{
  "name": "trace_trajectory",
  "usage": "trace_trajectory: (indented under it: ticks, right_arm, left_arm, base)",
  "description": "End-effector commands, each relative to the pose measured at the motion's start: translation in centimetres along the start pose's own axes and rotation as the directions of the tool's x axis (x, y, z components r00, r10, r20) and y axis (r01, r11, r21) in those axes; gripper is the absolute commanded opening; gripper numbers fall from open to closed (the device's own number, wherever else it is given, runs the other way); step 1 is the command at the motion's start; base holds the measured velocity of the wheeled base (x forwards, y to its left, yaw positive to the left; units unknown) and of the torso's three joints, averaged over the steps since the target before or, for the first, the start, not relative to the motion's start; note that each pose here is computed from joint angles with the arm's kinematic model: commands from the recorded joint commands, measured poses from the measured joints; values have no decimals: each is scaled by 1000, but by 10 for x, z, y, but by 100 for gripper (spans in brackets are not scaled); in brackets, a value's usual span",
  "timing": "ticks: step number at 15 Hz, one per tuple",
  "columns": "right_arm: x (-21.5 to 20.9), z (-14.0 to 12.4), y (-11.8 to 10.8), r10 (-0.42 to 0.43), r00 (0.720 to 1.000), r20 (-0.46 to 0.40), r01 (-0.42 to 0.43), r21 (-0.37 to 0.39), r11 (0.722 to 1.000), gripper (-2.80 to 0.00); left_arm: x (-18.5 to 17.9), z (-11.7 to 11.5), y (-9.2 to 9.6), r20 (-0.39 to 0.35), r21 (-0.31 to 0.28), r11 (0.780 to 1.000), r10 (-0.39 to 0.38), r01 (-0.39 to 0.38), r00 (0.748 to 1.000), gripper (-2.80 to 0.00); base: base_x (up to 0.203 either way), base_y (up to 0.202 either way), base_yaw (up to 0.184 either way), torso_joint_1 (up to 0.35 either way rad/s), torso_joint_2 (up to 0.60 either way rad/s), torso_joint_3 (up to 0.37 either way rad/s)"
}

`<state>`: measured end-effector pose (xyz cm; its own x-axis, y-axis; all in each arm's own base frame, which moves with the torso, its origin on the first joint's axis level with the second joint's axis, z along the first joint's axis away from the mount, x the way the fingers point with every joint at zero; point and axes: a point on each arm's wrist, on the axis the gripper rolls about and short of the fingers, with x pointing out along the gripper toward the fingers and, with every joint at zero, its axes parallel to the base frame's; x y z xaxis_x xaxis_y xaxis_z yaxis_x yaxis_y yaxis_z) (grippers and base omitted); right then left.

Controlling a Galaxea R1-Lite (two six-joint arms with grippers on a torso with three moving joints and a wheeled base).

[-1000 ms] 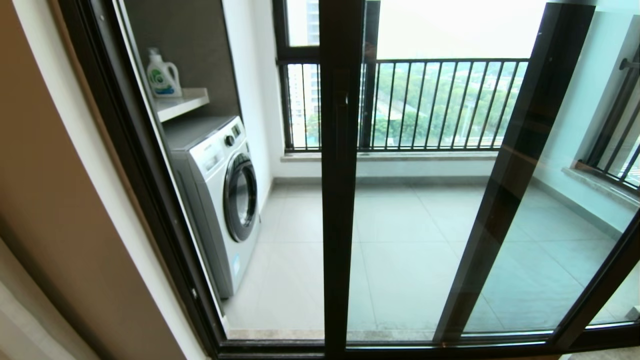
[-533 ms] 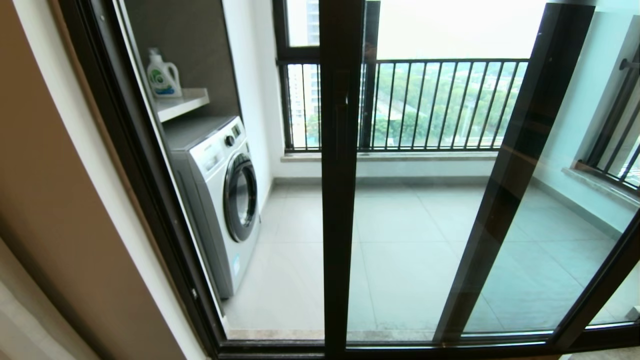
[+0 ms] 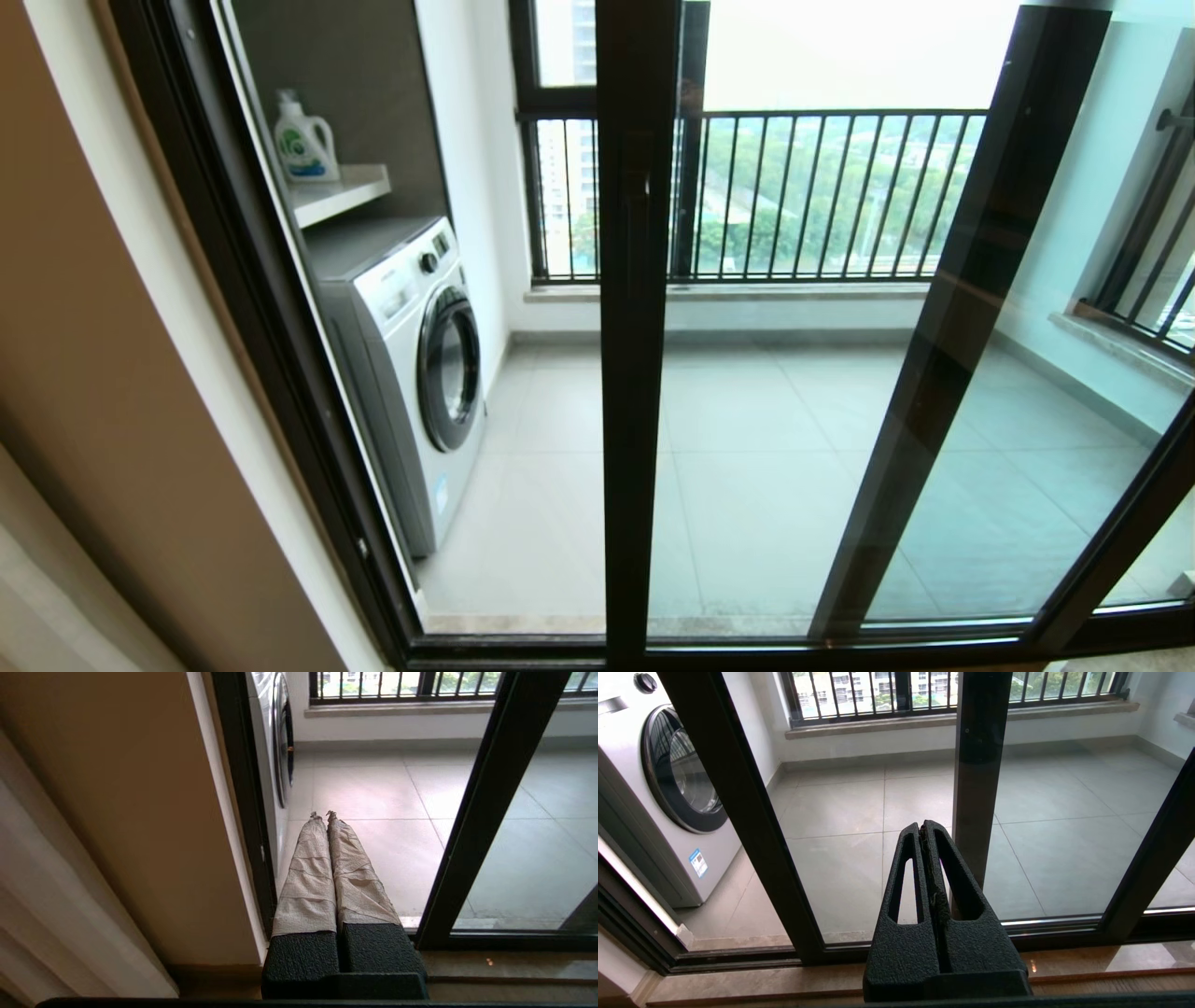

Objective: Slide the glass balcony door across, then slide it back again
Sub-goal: Open the slid door

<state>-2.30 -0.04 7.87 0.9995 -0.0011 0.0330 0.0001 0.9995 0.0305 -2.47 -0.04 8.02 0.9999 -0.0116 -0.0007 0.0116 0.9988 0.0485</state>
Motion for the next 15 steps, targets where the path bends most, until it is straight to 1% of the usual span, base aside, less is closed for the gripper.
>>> trace_trajectory:
  ticks: [1, 2, 3, 4, 7, 8, 13, 14, 15]
  right_arm:
    - [1, -3, 0, -1, 1000, -13, 1, 0, 1000, -280]
    - [1, -3, 0, 1, 1000, -13, -1, 0, 1000, -280]
    - [1, -3, 0, 1, 1000, -13, -1, 0, 1000, -280]
    - [1, -3, 0, 1, 1000, -13, -1, 0, 1000, -280]
    - [1, -3, 0, 1, 1000, -13, -1, 0, 1000, -280]
    - [1, -3, 0, 1, 1000, -13, -1, 0, 1000, -280]
    - [1, -3, 0, -5, 1000, -10, 5, -7, 1000, -280]
    - [0, 0, 0, -11, 1000, 5, 12, -23, 1000, -280]
    - [-1, 10, 0, -10, 1000, 22, 11, -29, 1000, -280]
  left_arm:
    - [2, -4, 0, 2, 49, 999, 7, -7, 1000, -280]
    - [2, -4, -1, -8, 86, 996, -15, 15, 1000, -280]
    - [2, -5, 0, -10, 85, 996, -10, 11, 1000, -280]
    - [2, -5, 0, -9, 77, 997, -4, 4, 1000, -280]
    - [2, -5, 0, -7, -14, 1000, 5, -5, 1000, -280]
    - [2, -5, 0, -7, -22, 1000, 7, -7, 1000, -280]
    - [2, -5, 0, -6, -22, 1000, 7, -7, 1000, -280]
    - [2, -5, 0, -7, -22, 1000, 7, -7, 1000, -280]
    - [2, -5, 0, -7, -22, 1000, 7, -7, 1000, -280]
  base:
    - [0, 0, 0, 0, 0, 0]
    - [0, 0, 0, 0, 0, 0]
    - [0, 0, 0, 0, 0, 0]
    - [0, 0, 0, 0, 0, 0]
    - [0, 0, 0, 0, 0, 0]
    - [0, 0, 0, 0, 0, 0]
    - [0, 0, 0, 0, 0, 0]
    - [0, 0, 0, 0, 0, 0]
    - [0, 0, 0, 0, 0, 0]
